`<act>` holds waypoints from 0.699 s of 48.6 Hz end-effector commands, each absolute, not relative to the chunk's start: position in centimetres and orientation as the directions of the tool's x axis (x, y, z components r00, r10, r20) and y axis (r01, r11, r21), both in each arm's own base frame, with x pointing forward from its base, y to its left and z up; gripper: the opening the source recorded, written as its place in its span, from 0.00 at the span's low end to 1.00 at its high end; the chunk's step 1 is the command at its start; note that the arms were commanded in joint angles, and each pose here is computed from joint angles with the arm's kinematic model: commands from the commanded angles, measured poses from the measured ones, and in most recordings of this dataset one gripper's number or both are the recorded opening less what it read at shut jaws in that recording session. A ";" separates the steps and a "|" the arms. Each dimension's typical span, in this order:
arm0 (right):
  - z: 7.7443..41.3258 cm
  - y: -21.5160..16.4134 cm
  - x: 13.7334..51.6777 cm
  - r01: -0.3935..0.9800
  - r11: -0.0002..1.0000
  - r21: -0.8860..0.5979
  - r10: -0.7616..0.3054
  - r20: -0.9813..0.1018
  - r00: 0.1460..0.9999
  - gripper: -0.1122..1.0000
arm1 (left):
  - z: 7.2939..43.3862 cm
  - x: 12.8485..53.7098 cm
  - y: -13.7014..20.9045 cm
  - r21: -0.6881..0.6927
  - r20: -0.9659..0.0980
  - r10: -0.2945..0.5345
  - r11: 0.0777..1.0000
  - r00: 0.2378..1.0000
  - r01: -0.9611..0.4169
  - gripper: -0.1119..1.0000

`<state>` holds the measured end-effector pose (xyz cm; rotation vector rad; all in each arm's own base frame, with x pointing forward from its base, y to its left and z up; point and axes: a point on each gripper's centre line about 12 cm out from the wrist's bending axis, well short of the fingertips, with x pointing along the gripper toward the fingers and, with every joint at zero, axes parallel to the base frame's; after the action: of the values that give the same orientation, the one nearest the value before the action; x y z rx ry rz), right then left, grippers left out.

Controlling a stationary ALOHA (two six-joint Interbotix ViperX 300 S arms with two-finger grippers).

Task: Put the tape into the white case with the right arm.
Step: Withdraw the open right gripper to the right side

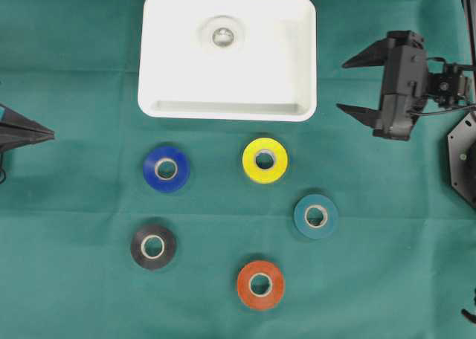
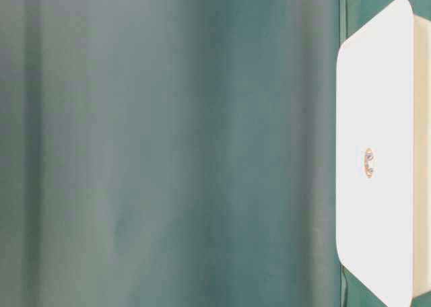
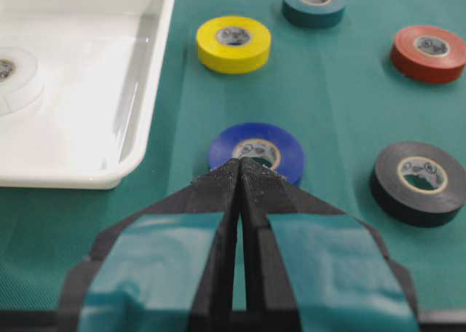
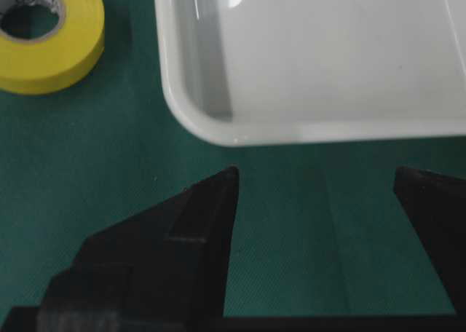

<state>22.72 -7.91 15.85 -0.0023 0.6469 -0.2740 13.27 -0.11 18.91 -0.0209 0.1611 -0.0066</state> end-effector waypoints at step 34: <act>16.7 -4.1 20.6 0.162 0.986 -0.035 -0.156 -0.520 0.840 0.67 | 19.4 13.4 -0.1 -0.024 -0.151 -0.008 1.000 0.988 0.005 0.11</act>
<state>20.25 -4.82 16.31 0.0161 0.5659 -0.2014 13.27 -0.13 18.89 -0.0223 0.1627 -0.0080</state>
